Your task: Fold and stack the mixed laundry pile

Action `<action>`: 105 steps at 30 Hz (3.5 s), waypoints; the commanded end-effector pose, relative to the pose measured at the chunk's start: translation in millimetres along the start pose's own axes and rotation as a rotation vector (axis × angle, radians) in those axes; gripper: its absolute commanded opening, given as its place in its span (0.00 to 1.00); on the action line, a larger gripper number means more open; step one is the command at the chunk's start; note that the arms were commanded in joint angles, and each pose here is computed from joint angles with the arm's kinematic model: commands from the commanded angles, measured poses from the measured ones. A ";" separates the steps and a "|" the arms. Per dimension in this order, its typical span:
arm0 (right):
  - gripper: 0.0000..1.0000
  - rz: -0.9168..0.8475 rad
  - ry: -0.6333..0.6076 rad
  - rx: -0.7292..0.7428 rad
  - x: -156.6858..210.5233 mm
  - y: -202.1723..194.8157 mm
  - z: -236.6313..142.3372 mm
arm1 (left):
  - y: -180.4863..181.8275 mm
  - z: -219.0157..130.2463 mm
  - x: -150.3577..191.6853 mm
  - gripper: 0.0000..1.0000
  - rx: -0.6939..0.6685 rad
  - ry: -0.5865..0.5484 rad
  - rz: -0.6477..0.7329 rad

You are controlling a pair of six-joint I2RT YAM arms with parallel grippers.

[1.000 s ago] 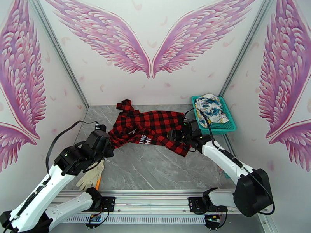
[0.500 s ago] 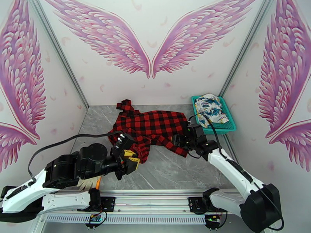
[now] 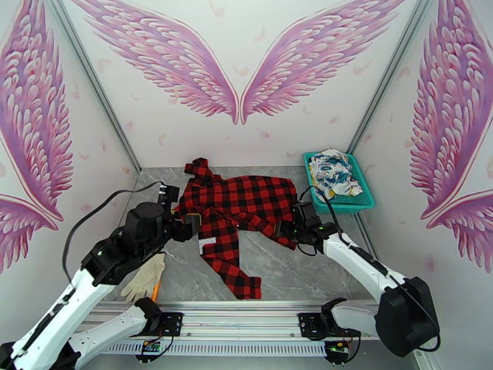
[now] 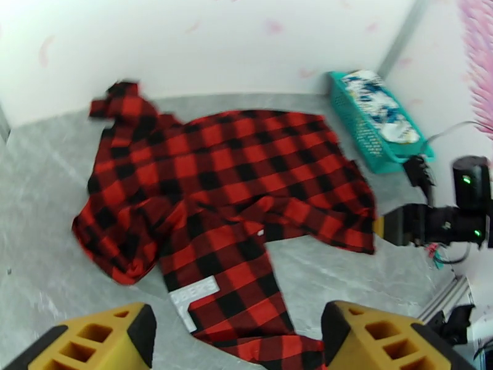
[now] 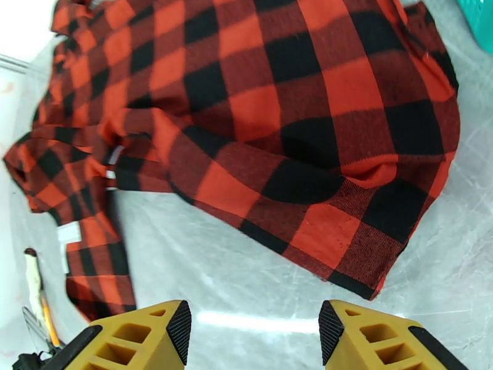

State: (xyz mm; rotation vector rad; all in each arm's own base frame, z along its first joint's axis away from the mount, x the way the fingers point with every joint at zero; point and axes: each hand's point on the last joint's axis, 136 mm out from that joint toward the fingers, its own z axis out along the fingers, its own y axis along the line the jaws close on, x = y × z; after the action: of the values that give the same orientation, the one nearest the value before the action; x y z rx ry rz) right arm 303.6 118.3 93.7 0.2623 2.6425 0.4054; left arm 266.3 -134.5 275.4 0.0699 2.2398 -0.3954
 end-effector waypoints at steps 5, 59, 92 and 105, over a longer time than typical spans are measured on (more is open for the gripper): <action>0.62 0.239 -0.004 0.009 2.5 -44.5 12.8 | 49.8 118.8 29.2 0.71 -0.005 0.169 -0.255; 0.02 0.246 -0.122 0.214 28.5 -98.7 -94.4 | 114.2 88.2 69.0 0.63 -0.238 0.224 -0.317; 0.41 0.061 0.075 0.125 -178.9 16.7 170.4 | 175.1 393.9 -4.7 0.24 -0.146 0.323 -0.444; 0.41 0.222 0.022 0.046 -237.5 1.8 232.0 | 173.6 451.5 -62.2 0.24 0.003 0.179 -0.558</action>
State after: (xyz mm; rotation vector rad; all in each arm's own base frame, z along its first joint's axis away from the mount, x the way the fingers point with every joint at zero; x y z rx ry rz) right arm 623.6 124.6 29.2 0.4765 2.5939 0.4029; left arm 672.9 -104.2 29.7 -0.5114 2.3803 -0.6840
